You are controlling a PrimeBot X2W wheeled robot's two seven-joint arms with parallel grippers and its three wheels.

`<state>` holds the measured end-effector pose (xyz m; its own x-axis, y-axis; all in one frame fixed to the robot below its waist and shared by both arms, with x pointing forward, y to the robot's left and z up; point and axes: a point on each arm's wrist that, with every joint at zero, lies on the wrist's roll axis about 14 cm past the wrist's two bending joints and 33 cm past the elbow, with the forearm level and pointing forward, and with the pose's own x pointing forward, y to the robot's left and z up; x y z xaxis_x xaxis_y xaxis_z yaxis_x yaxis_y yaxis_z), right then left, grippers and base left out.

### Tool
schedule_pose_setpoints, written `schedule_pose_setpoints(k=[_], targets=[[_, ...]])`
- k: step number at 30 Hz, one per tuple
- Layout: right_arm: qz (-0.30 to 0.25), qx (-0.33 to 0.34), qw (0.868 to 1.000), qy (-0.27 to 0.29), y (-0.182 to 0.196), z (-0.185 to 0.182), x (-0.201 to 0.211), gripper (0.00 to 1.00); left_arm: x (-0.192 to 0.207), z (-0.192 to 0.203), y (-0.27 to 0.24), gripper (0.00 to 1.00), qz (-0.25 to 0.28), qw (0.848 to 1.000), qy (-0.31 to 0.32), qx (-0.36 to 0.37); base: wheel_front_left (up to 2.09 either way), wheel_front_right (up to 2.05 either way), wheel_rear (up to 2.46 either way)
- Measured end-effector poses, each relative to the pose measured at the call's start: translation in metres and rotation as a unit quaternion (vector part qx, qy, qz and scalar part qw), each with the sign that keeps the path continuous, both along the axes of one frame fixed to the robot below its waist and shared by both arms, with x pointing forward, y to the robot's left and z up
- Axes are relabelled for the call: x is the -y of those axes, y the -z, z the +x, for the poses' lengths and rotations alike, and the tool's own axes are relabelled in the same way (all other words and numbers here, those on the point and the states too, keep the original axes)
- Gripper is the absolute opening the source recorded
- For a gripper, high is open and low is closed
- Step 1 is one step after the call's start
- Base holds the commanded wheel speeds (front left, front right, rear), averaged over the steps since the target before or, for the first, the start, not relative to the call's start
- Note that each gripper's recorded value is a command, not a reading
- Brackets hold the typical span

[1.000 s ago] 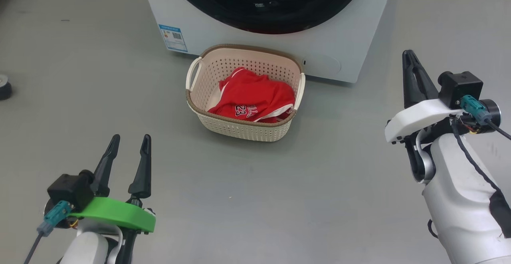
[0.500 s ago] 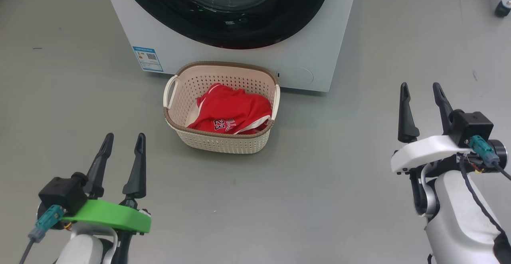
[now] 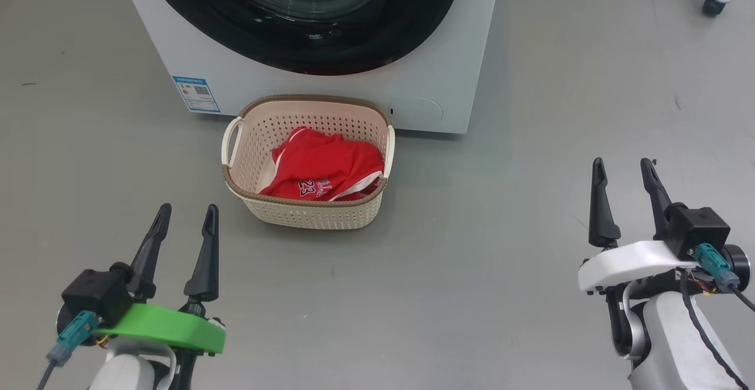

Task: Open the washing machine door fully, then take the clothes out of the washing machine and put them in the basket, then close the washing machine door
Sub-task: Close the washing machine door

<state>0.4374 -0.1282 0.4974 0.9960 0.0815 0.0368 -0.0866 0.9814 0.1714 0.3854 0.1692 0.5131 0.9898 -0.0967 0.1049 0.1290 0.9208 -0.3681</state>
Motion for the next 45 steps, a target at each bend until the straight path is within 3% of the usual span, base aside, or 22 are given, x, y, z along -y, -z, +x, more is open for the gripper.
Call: schedule_pose_setpoints(k=[45], targets=[[0.004, 0.000, 1.000, 0.017, 0.002, -0.026, 0.007, 1.00, 0.009, -0.001, 0.008, 1.00, 0.009, 1.000, 0.007, -0.010, 0.00, 0.00, 0.00]])
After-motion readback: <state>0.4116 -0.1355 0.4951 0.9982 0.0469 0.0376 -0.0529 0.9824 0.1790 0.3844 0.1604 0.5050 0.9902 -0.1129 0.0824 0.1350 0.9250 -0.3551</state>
